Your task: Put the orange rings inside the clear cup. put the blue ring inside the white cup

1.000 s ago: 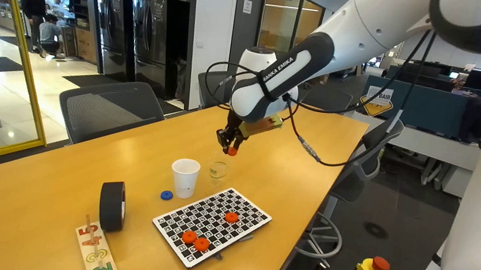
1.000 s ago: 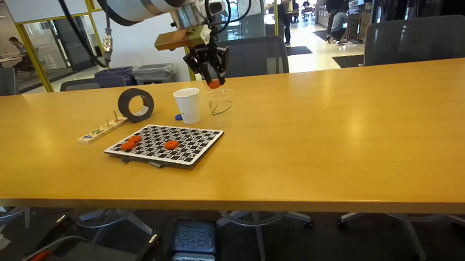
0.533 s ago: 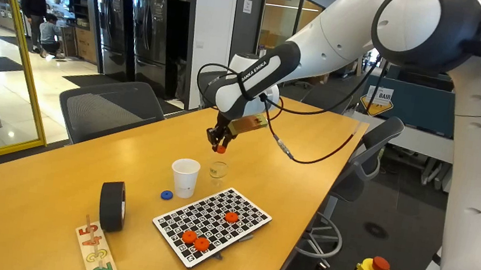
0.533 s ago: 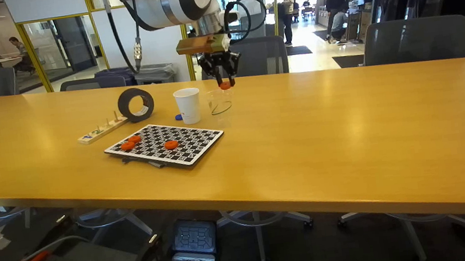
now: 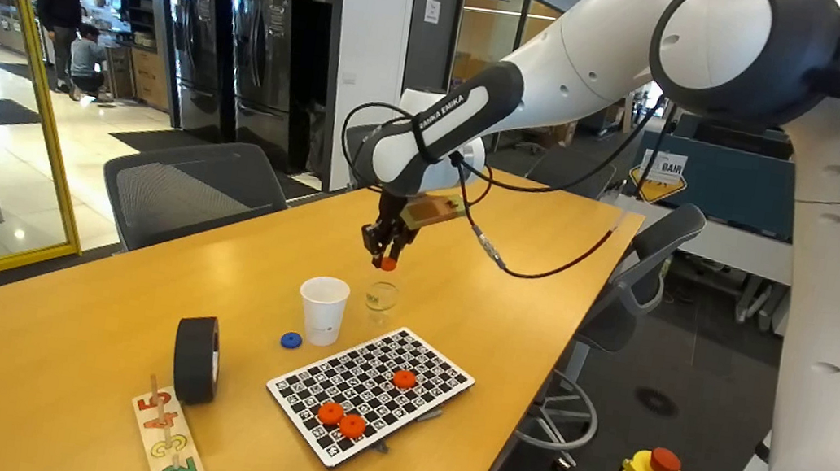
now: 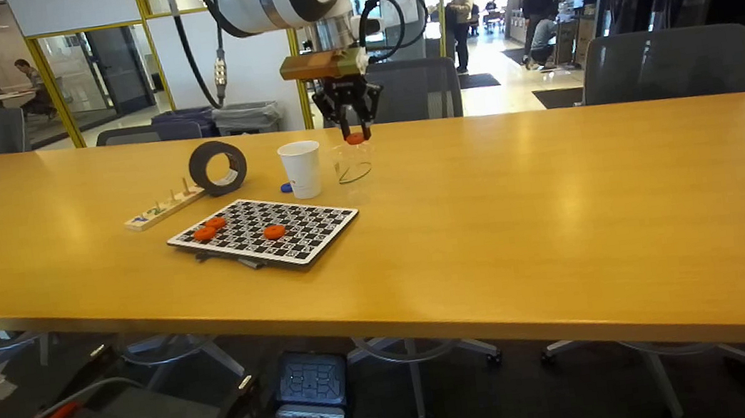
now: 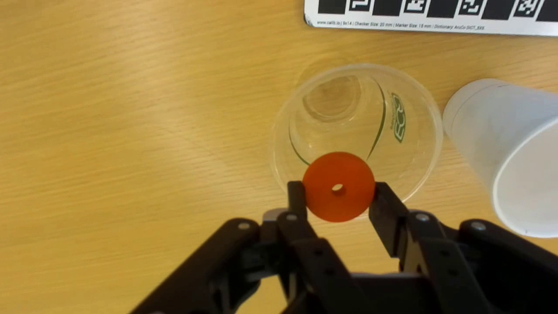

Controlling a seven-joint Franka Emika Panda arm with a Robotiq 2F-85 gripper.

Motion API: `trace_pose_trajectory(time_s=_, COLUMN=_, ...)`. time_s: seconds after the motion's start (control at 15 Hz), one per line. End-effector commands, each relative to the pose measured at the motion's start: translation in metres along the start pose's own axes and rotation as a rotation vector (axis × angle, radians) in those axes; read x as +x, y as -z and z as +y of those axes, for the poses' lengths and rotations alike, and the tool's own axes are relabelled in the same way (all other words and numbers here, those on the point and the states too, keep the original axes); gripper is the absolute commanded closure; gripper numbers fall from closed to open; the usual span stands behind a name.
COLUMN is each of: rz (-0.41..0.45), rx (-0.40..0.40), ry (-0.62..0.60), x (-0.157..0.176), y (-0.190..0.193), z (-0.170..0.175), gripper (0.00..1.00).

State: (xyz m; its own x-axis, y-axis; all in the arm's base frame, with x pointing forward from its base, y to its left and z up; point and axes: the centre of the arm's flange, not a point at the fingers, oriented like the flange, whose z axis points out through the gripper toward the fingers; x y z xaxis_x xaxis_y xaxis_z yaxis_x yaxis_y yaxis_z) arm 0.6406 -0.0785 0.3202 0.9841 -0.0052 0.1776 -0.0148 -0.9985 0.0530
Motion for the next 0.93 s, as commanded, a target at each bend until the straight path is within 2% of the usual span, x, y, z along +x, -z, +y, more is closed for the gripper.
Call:
trace_pose_trajectory(time_s=0.0, rz=-0.034, rx=0.054, ry=0.044, x=0.004, y=0.011, z=0.001, gripper=0.83)
trace_pose_trajectory(time_s=0.33, rz=-0.084, rx=0.099, ry=0.073, x=0.004, y=0.004, z=-0.002, gripper=0.83)
trace_pose_trajectory(time_s=0.4, rz=-0.090, rx=0.099, ry=0.068, x=0.004, y=0.003, z=-0.002, gripper=0.77)
trace_pose_trajectory(time_s=0.47, rz=-0.095, rx=0.097, ry=0.061, x=0.004, y=0.003, z=-0.002, gripper=0.33)
trace_pose_trajectory(time_s=0.6, rz=-0.098, rx=0.080, ry=0.055, x=0.002, y=0.003, z=-0.002, gripper=0.27)
trace_pose_trajectory(time_s=0.8, rz=-0.090, rx=0.062, ry=0.052, x=-0.005, y=0.007, z=-0.006, gripper=0.03)
trace_pose_trajectory(time_s=0.87, rz=-0.091, rx=0.055, ry=0.051, x=-0.011, y=0.011, z=-0.010, gripper=0.00)
